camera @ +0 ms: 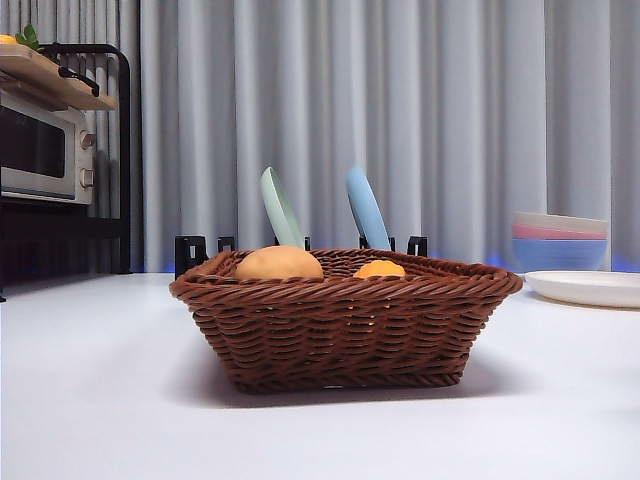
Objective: Pick up the basket,pick up the corn from the table,pick up the potato from the table,pick up the cucumber from the table,put all items into the basket
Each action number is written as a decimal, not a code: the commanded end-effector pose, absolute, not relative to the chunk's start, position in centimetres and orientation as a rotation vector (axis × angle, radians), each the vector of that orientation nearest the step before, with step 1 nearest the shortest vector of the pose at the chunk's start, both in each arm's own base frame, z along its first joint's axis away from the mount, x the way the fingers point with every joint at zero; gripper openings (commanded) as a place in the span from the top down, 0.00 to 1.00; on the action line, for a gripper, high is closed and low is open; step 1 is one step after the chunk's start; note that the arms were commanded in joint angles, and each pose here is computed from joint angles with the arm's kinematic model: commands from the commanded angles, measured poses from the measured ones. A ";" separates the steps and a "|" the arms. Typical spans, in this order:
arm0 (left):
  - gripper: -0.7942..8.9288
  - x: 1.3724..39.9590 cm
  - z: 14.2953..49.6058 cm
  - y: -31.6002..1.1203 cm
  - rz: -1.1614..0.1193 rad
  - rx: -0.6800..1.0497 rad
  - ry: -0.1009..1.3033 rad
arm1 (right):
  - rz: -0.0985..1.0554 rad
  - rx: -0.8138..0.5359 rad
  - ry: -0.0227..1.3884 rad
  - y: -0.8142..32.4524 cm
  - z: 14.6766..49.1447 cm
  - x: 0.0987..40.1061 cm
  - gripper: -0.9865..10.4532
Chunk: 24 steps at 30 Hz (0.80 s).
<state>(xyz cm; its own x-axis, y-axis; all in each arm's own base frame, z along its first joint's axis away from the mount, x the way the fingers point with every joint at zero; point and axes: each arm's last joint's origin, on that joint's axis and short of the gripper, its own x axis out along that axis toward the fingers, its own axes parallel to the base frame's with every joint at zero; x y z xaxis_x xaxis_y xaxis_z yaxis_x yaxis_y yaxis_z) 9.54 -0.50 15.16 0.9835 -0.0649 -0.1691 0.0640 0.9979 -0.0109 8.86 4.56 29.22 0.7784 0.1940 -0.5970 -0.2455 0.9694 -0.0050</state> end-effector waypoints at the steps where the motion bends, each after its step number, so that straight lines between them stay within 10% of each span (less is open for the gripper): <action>1: 0.92 9.6 14.7 -0.5 -0.070 0.001 0.182 | 0.232 -0.076 0.636 4.6 29.1 8.9 0.91; 11: 0.92 9.6 14.7 -0.5 -0.070 0.001 0.182 | 0.235 -0.163 0.572 4.1 29.4 8.4 0.91; 19: 0.92 9.6 14.7 -0.5 -0.070 0.001 0.182 | 0.292 -0.270 -0.037 3.2 29.1 9.4 0.91; 24: 0.92 9.6 14.7 -0.5 -0.070 0.001 0.182 | 0.243 -0.237 -0.125 2.3 24.7 9.5 0.91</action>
